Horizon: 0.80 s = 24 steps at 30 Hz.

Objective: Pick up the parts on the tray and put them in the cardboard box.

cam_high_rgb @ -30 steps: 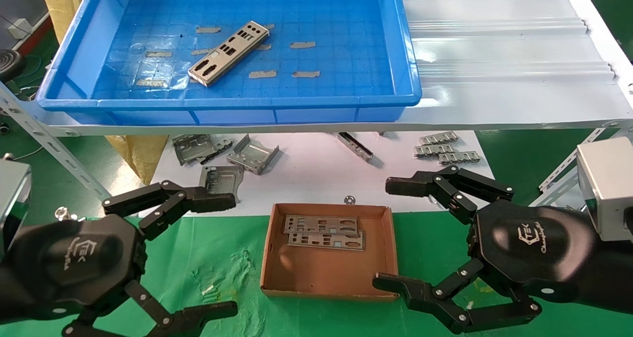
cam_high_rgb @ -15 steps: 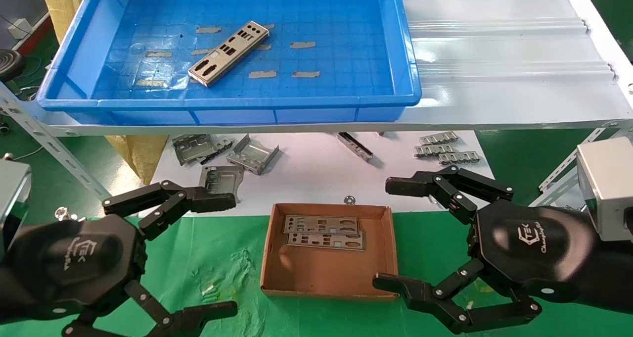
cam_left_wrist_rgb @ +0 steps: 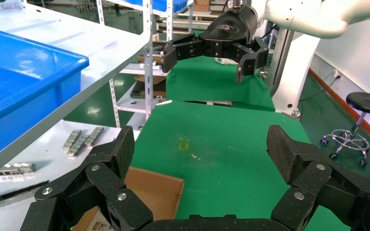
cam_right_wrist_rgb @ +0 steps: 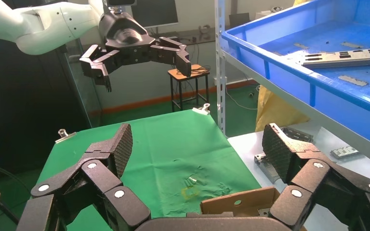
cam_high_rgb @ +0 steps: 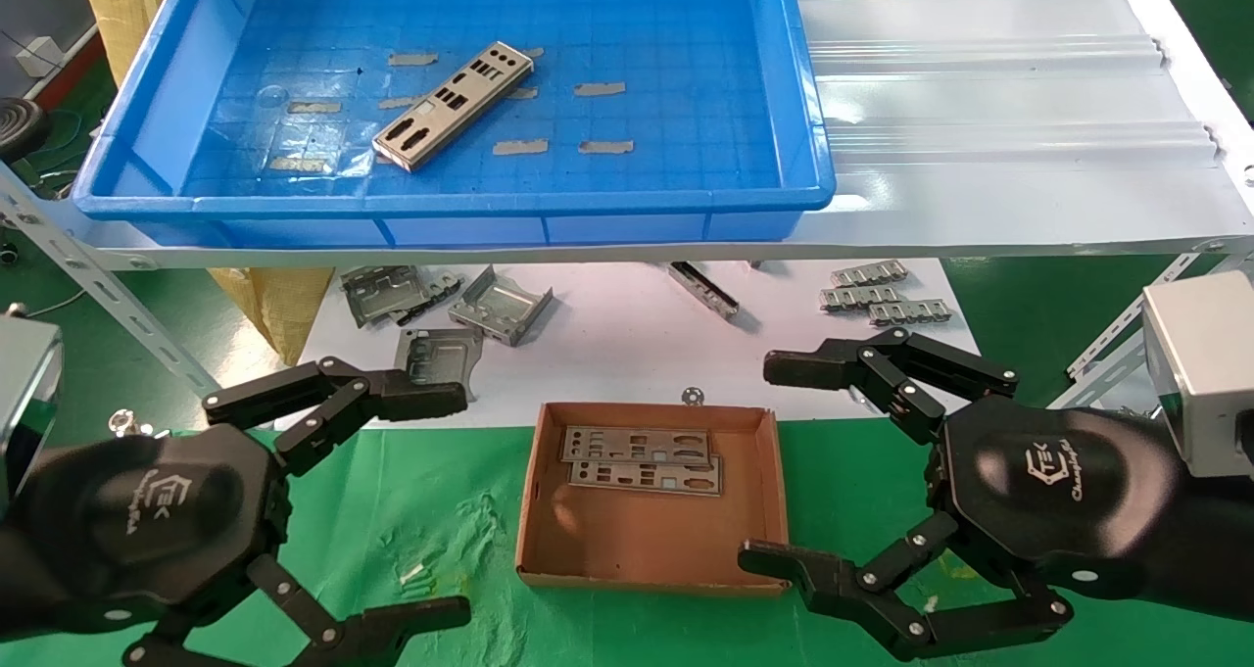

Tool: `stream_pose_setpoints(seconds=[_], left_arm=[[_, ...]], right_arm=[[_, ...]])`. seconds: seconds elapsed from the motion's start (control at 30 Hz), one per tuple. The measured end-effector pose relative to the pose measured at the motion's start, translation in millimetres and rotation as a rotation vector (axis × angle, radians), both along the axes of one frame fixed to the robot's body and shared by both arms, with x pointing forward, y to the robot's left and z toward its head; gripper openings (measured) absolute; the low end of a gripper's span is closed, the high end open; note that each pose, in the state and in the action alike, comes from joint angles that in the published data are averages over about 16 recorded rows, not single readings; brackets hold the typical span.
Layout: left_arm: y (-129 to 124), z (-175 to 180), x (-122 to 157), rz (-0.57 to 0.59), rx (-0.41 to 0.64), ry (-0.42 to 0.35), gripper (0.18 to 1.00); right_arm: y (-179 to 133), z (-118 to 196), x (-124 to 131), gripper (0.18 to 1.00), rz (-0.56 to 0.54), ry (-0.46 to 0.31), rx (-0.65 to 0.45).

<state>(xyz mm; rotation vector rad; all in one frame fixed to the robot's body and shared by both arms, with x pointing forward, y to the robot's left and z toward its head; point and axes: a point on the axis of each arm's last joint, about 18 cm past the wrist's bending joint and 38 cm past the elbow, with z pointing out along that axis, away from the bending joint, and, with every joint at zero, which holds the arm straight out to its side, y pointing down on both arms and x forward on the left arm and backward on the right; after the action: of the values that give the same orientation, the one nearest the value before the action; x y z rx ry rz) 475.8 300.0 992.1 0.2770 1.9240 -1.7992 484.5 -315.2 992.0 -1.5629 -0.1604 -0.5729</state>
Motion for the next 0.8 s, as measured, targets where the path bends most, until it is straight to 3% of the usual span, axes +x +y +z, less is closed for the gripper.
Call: stream_pose_setpoints(seconds=[0.8], left_arm=[[0.0, 0.0, 0.0, 0.0, 0.0, 0.0, 1.001]], right_arm=[[0.0, 0.0, 0.0, 1.0, 0.0, 0.0, 0.0]])
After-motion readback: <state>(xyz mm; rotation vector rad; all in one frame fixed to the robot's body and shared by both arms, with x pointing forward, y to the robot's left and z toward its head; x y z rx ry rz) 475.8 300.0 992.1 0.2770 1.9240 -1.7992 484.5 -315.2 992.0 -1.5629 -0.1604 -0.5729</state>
